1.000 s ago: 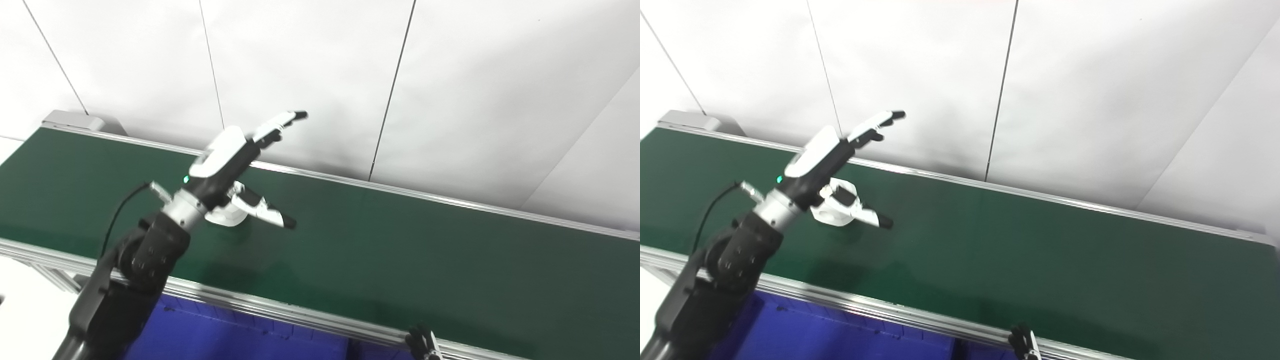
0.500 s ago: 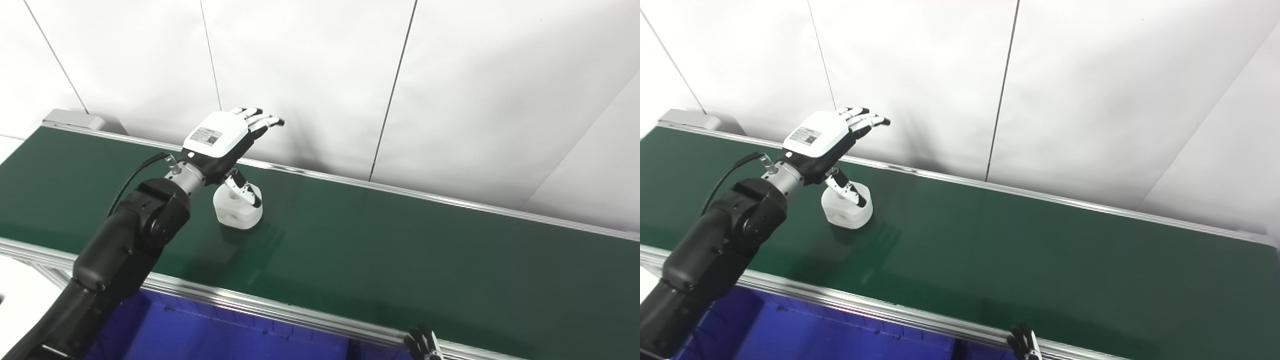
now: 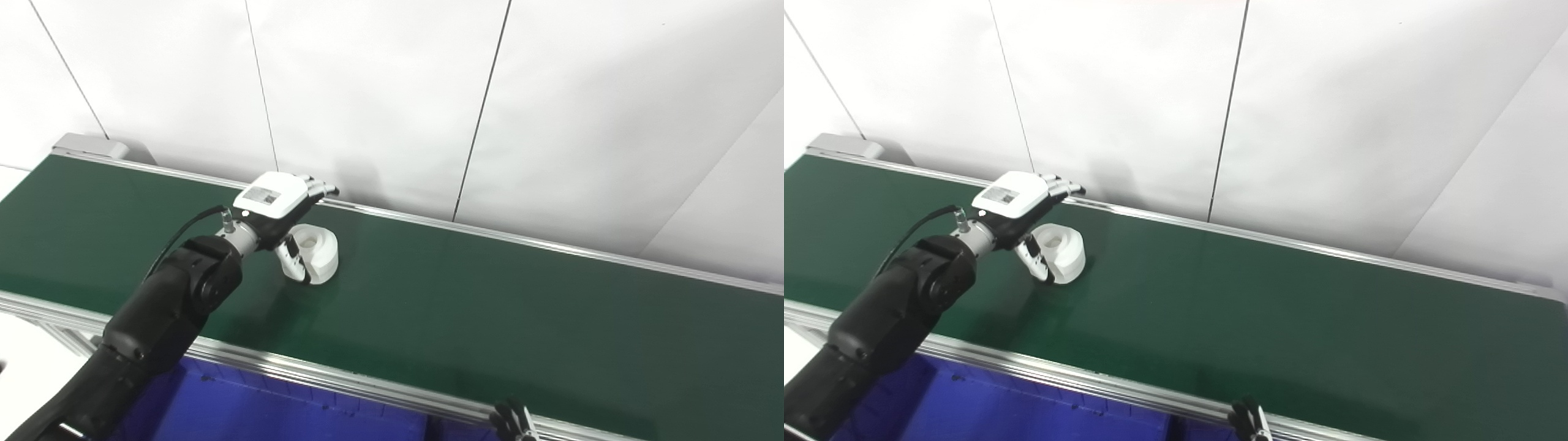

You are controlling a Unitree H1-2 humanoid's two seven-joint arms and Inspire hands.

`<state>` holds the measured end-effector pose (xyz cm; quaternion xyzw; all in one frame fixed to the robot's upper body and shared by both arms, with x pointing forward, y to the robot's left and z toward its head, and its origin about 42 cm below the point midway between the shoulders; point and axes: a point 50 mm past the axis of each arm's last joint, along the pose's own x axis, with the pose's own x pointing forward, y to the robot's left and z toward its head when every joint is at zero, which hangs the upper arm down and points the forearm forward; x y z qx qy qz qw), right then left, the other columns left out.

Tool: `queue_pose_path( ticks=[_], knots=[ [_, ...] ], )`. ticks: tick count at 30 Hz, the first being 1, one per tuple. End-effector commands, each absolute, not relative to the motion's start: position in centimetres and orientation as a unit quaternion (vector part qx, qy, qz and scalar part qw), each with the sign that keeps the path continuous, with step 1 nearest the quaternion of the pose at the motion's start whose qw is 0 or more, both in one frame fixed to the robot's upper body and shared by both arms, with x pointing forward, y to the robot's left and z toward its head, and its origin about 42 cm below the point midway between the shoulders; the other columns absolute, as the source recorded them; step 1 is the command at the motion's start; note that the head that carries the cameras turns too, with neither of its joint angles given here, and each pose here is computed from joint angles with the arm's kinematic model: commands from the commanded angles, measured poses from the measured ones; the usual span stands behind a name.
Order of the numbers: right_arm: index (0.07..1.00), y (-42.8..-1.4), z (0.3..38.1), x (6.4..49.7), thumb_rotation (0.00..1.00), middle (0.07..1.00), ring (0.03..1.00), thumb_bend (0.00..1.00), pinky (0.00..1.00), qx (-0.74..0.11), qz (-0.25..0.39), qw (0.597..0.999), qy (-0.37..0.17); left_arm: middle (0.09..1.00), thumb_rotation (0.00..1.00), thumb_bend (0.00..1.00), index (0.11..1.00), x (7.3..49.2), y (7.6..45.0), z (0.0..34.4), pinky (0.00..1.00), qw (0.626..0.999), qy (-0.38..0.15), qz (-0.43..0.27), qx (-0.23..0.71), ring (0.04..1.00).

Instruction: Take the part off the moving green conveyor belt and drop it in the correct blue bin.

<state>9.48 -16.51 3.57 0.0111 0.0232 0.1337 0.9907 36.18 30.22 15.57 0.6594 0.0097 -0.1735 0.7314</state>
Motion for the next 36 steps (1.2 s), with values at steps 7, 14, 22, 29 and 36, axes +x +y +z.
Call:
queue_pose_path(
  ticks=[7, 14, 22, 29, 36],
  knots=[
    [0.981, -15.9, 5.2, 9.8, 1.00, 0.940, 0.921, 0.91, 0.95, 0.023, 0.137, 0.990, -0.025, 0.907, 0.19, 1.00, 0.862, 37.1, 30.0, 15.3, 0.93, 0.739, 0.010, -0.179, 0.649, 0.942],
    [0.978, -15.8, 5.3, 9.7, 1.00, 0.936, 0.917, 0.92, 0.95, 0.027, 0.135, 0.990, -0.025, 0.759, 0.03, 0.95, 0.725, 37.8, 29.4, 12.6, 0.74, 0.767, -0.048, -0.160, 0.619, 0.766],
    [0.972, -15.6, 5.4, 9.7, 1.00, 0.930, 0.911, 0.93, 0.95, 0.030, 0.134, 0.990, -0.025, 0.526, 0.01, 0.53, 0.490, 38.3, 28.7, 11.8, 0.43, 0.780, -0.093, -0.149, 0.600, 0.518],
    [0.975, -15.5, 5.5, 9.7, 1.00, 0.930, 0.913, 0.93, 0.95, 0.034, 0.136, 0.990, -0.026, 0.511, 0.00, 0.52, 0.481, 38.3, 28.4, 12.9, 0.46, 0.784, -0.092, -0.145, 0.597, 0.544],
    [0.974, -15.4, 5.6, 9.7, 1.00, 0.927, 0.904, 0.93, 0.94, 0.034, 0.135, 0.990, -0.026, 0.513, 0.00, 0.52, 0.481, 38.2, 28.1, 13.3, 0.48, 0.787, -0.089, -0.148, 0.593, 0.559]
  ],
)
